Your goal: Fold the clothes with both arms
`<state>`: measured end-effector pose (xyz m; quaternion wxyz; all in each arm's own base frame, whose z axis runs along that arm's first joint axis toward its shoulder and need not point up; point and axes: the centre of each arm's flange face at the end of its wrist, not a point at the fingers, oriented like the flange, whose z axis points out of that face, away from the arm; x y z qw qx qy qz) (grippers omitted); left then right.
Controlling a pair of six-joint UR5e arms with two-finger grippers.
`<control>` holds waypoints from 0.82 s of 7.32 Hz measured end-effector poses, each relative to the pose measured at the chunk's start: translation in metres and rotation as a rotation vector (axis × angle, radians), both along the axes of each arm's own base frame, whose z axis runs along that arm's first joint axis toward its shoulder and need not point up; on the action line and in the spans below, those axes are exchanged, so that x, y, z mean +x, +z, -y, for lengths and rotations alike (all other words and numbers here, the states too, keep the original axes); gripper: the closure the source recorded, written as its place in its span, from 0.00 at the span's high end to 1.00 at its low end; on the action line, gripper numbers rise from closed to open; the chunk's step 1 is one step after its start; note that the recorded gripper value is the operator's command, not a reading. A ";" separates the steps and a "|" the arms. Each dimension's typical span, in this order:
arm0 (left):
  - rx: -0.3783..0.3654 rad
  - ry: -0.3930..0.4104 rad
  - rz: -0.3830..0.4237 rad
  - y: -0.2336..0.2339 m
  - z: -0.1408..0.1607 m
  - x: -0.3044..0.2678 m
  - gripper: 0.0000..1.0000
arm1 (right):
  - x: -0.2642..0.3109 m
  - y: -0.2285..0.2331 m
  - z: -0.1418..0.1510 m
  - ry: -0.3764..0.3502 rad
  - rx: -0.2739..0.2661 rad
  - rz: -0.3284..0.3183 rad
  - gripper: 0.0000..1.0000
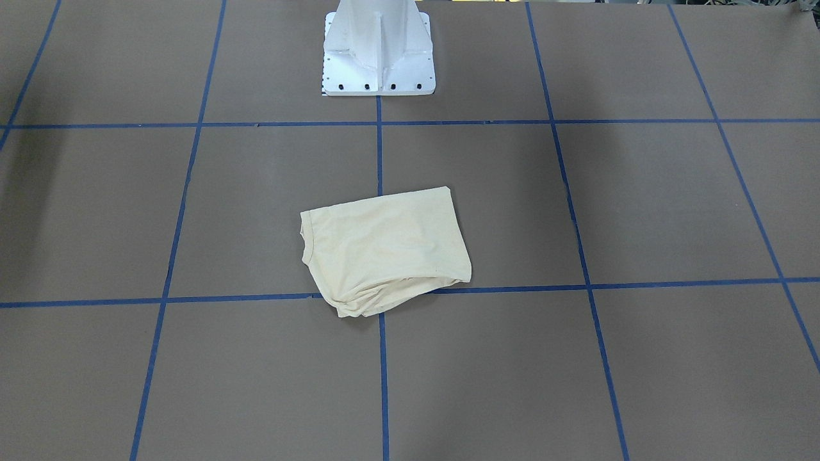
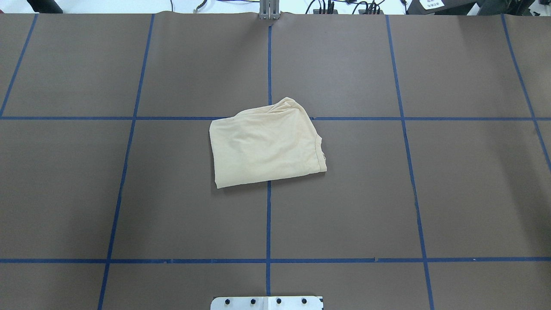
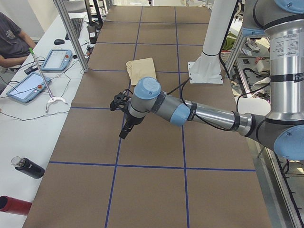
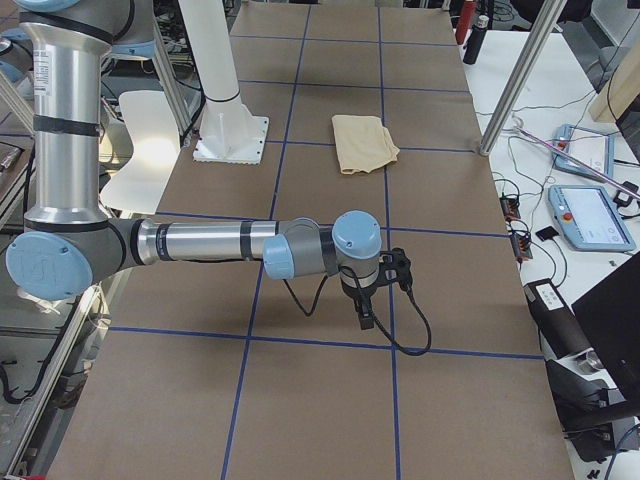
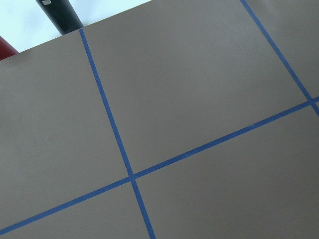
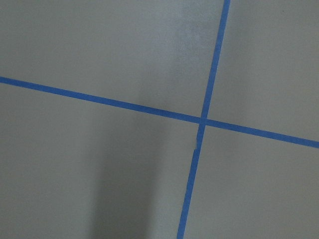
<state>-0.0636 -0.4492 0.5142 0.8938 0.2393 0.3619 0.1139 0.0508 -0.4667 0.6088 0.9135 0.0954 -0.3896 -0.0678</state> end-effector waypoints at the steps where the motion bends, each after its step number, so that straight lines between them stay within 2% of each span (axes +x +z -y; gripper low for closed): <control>1: -0.001 0.000 0.000 0.000 -0.001 0.000 1.00 | 0.000 0.001 -0.002 0.000 -0.002 0.000 1.00; 6: 0.023 0.000 -0.001 -0.011 -0.004 0.000 1.00 | 0.000 0.001 -0.003 0.000 0.000 -0.004 1.00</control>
